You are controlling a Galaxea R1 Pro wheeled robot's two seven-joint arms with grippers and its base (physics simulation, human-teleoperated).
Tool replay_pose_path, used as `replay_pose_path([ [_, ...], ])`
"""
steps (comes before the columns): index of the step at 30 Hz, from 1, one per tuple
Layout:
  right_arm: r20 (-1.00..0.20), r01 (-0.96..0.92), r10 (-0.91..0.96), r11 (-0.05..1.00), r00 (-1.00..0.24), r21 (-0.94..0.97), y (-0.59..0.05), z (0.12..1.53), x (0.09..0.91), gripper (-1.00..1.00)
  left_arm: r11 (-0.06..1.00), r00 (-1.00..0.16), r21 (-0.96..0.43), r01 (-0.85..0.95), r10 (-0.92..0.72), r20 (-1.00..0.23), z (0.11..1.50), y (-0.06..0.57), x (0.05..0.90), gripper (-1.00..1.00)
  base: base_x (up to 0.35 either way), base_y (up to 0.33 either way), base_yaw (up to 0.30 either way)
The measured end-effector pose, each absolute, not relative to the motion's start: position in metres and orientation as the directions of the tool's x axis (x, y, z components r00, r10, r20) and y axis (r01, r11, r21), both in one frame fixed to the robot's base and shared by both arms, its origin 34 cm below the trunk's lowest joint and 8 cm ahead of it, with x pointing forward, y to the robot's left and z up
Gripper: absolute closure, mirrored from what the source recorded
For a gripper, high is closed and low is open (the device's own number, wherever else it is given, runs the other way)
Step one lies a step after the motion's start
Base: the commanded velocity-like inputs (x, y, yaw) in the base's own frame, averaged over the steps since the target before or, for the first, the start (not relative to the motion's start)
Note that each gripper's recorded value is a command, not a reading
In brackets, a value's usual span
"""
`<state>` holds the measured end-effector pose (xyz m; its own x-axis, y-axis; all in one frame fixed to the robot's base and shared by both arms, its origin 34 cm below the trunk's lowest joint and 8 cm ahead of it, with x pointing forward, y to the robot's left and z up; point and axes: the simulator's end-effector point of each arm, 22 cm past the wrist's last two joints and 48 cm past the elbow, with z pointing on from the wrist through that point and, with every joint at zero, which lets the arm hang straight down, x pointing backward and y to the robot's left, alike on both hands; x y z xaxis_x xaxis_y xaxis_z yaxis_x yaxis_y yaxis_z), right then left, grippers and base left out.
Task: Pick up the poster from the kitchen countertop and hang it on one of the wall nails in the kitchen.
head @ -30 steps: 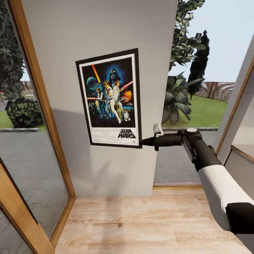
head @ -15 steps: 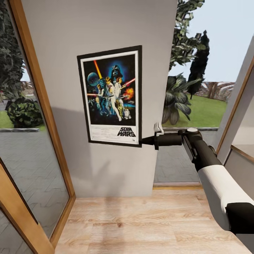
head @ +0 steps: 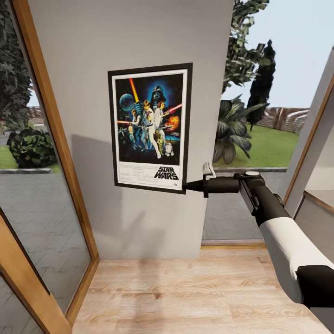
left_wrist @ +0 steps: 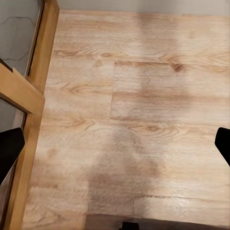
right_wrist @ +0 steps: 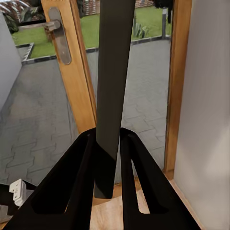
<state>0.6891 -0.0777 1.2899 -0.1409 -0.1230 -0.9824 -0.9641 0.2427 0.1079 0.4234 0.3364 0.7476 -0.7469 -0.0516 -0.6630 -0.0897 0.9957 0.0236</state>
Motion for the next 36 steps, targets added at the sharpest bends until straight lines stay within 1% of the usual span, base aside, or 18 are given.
replay_pose_path([
  [36,-0.984,-0.969,-0.128,0.23,-0.123,0.091,-0.0755,1.2927,0.6859,1.0,0.996,-0.746,0.024,-0.09,-0.052,-0.664,0.748,0.3368,0.4237,-1.0,0.0,0.0,0.0],
])
